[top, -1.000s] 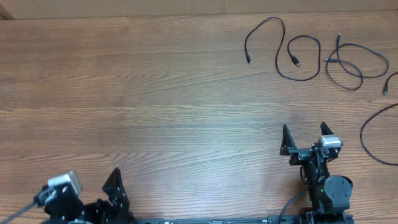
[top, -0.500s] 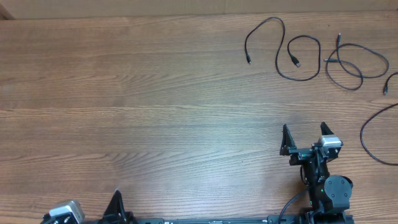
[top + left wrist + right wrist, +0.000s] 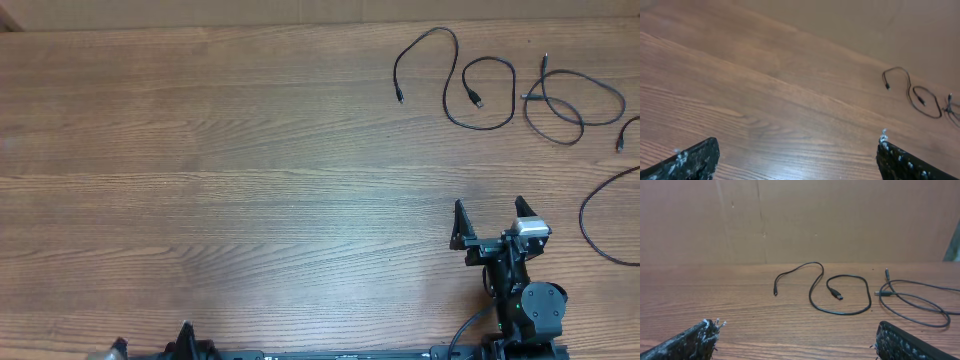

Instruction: Untangle cables

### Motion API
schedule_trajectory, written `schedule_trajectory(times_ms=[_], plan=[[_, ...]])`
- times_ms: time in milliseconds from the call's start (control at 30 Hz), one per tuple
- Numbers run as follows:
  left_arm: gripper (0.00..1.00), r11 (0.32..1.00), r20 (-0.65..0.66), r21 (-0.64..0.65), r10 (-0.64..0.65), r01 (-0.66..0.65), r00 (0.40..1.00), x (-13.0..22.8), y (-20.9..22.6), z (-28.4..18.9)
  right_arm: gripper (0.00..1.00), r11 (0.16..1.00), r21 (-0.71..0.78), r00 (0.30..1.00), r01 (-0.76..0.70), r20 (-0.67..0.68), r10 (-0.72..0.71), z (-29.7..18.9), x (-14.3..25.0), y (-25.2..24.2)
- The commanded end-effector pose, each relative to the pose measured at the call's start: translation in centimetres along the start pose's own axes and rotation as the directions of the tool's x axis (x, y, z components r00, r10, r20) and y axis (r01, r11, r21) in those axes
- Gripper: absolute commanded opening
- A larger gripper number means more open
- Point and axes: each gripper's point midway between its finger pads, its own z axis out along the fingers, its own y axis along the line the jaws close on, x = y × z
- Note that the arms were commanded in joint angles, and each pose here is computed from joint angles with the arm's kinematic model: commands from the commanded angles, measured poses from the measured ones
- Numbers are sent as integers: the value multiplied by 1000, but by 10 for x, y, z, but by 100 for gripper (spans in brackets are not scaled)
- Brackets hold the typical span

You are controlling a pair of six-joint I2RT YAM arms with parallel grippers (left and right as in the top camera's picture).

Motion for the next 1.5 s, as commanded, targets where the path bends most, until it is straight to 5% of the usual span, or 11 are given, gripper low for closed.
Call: schedule_trajectory(times_ms=[0, 533, 767, 1133, 1467], plan=[[99, 1000, 51, 0, -17, 17, 999, 1, 2, -11, 100, 1000, -12, 1000, 5, 6, -5, 0, 1, 3], [100, 1000, 50, 13, -17, 16, 999, 1, 0, -11, 100, 1000, -13, 1000, 5, 6, -5, 0, 1, 3], [99, 998, 257, 69, -29, 12, 966, -53, -16, 4, 100, 1000, -13, 1000, 5, 6, -5, 0, 1, 3], [99, 991, 398, 85, 62, -103, 915, -68, -23, 110, 100, 999, -37, 1000, 6, 5, -5, 0, 2, 9], [100, 979, 365, 99, 130, -177, 922, -6, -10, 196, 100, 999, -37, 1000, 6, 5, -5, 0, 2, 9]])
